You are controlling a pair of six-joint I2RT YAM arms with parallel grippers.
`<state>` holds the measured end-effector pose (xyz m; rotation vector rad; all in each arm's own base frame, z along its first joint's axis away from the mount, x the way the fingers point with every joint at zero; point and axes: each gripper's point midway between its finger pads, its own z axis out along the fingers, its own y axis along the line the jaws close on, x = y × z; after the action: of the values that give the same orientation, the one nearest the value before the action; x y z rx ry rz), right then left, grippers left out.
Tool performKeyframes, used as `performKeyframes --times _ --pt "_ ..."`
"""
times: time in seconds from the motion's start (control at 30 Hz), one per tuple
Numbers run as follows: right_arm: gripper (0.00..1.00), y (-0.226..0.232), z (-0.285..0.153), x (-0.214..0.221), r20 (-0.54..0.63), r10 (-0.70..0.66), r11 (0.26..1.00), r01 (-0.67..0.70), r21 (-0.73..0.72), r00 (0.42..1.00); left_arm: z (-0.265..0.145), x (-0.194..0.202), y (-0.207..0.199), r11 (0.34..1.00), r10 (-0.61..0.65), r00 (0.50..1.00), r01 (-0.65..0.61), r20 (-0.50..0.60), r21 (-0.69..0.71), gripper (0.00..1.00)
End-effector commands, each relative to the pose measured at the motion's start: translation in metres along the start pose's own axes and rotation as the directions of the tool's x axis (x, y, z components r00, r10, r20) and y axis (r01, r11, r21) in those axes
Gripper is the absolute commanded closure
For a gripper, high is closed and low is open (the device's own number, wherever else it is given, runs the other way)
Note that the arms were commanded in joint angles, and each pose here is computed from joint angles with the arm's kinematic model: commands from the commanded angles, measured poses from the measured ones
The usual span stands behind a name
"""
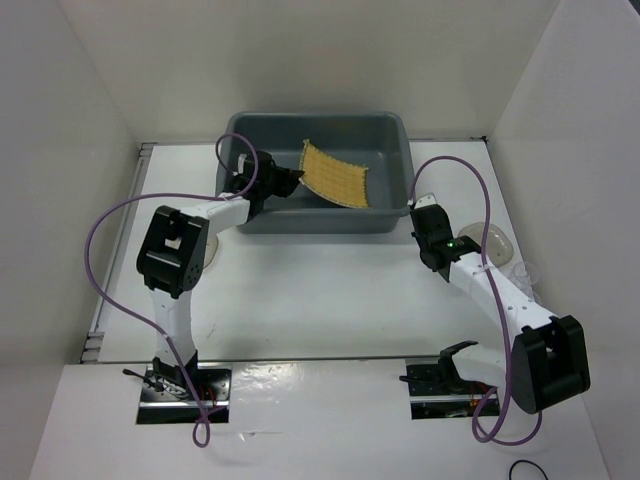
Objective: Place the mixed dishes into the plastic bin
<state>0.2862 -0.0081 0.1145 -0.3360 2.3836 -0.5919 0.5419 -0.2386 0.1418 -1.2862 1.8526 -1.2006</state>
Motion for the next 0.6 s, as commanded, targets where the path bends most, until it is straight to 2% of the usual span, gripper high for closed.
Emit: performKeyframes --times 0.0,0.1,0.17,0.2,0.23,0.33,0.47,0.53,0.57 --pt "1.0 -0.003 0.002 -0.006 0.031 0.046 0.999 -0.047 0.02 0.998 -0.001 -0.001 -0.017 0.998 -0.011 1.0 0.01 0.024 0.056 1.0" --pt "1.0 -0.003 0.002 -0.006 0.031 0.046 0.999 -0.047 0.02 0.998 -0.001 0.012 -0.003 1.0 0.021 0.999 -0.021 -0.024 -0.012 1.0" --pt "1.0 -0.002 0.004 -0.005 0.023 0.041 0.999 -0.042 0.02 0.999 0.0 0.013 0.001 0.997 0.054 0.998 -0.056 -0.036 -0.057 0.94" --pt "1.0 -0.002 0.004 -0.005 0.023 0.041 0.999 -0.042 0.02 0.999 0.0 0.015 0.022 0.988 0.058 0.997 -0.064 -0.051 -0.14 0.9" --pt "1.0 -0.002 0.004 -0.005 0.023 0.041 0.999 -0.042 0.02 0.999 -0.002 0.014 0.031 0.982 0.054 0.997 -0.063 -0.053 -0.177 0.78" --pt "1.0 -0.002 0.004 -0.005 0.023 0.032 0.999 -0.033 0.02 0.999 -0.008 0.02 0.043 0.968 0.09 0.993 -0.104 -0.072 -0.228 0.7" --pt "1.0 0.0 0.004 -0.005 0.024 0.032 0.999 -0.032 0.011 0.999 -0.015 0.023 0.07 0.932 0.109 0.984 -0.15 -0.141 -0.33 0.48" --pt "1.0 0.0 0.004 -0.005 0.024 0.032 0.999 -0.032 0.011 0.999 -0.011 0.023 0.074 0.917 0.148 0.969 -0.209 -0.196 -0.34 0.43" --pt "1.0 0.0 0.004 -0.005 0.024 0.032 0.999 -0.032 0.011 0.999 -0.015 0.023 0.085 0.892 0.173 0.96 -0.248 -0.219 -0.379 0.34"
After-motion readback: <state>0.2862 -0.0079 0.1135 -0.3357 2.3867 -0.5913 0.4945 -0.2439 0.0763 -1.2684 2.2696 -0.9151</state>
